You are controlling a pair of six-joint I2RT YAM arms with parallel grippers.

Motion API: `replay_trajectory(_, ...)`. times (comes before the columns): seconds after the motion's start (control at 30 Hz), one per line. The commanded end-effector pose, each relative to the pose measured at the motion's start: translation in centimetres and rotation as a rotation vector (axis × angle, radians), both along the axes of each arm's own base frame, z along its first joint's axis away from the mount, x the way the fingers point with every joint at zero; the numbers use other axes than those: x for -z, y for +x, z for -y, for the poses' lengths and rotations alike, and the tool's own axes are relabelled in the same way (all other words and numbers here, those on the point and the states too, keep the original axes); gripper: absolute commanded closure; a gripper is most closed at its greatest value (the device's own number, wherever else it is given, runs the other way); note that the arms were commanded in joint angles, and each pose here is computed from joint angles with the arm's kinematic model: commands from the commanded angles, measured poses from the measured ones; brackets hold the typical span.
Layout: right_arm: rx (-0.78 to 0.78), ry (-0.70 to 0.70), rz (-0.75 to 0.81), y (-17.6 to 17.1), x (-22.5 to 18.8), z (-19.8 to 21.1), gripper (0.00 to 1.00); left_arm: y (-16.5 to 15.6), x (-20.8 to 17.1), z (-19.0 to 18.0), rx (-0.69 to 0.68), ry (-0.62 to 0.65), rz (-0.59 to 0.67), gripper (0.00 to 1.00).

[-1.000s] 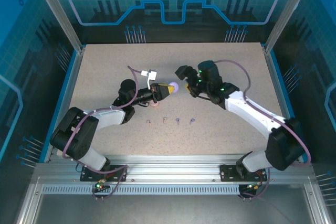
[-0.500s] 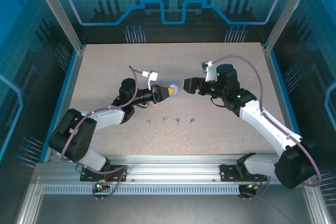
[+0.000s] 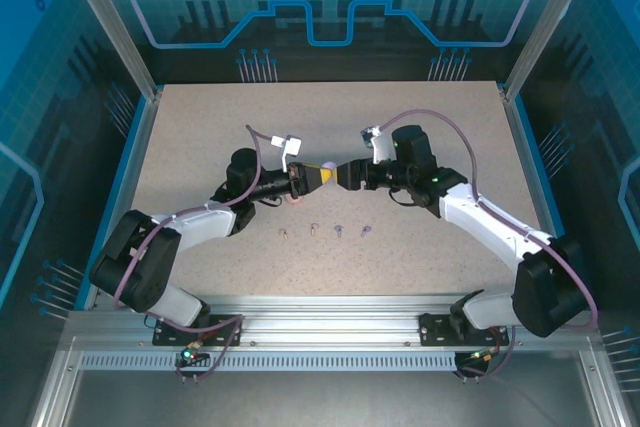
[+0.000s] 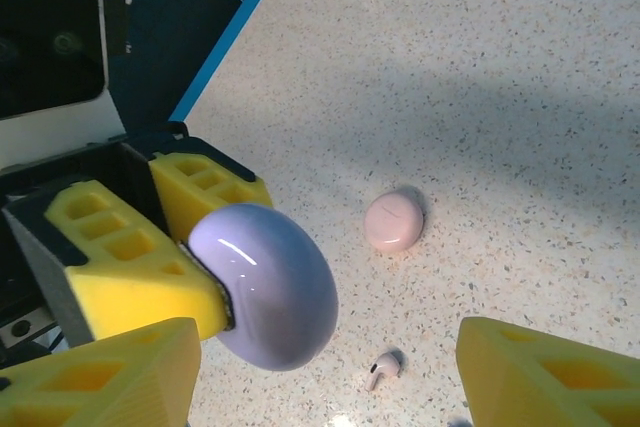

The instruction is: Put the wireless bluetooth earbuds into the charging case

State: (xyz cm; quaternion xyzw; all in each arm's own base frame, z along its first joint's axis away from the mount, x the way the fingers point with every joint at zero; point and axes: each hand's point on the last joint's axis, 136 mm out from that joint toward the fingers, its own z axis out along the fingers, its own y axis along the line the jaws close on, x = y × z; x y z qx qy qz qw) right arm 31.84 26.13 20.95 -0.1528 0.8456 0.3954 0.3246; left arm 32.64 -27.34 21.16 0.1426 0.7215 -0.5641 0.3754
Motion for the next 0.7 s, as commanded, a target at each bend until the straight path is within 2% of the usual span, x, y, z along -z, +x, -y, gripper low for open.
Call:
replay_trajectory(0.0, -0.004, -0.012, 0.013, 0.4, 0.4, -0.3, 0.32, -0.4, -2.6, 0.3, 0.027, -0.017, 0.087, 1.00)
replay_trajectory(0.33, 0.073, -0.021, -0.053, 2.0, 3.1, 1.2, 0.41, -0.8, -3.3, 0.2, 0.038, -0.025, 0.101, 1.00)
replay_trajectory(0.67, 0.093, -0.008, -0.092, 2.4, 4.1, 1.7, 0.45, -1.2, -3.6, 0.3, 0.041, -0.027, 0.107, 1.00)
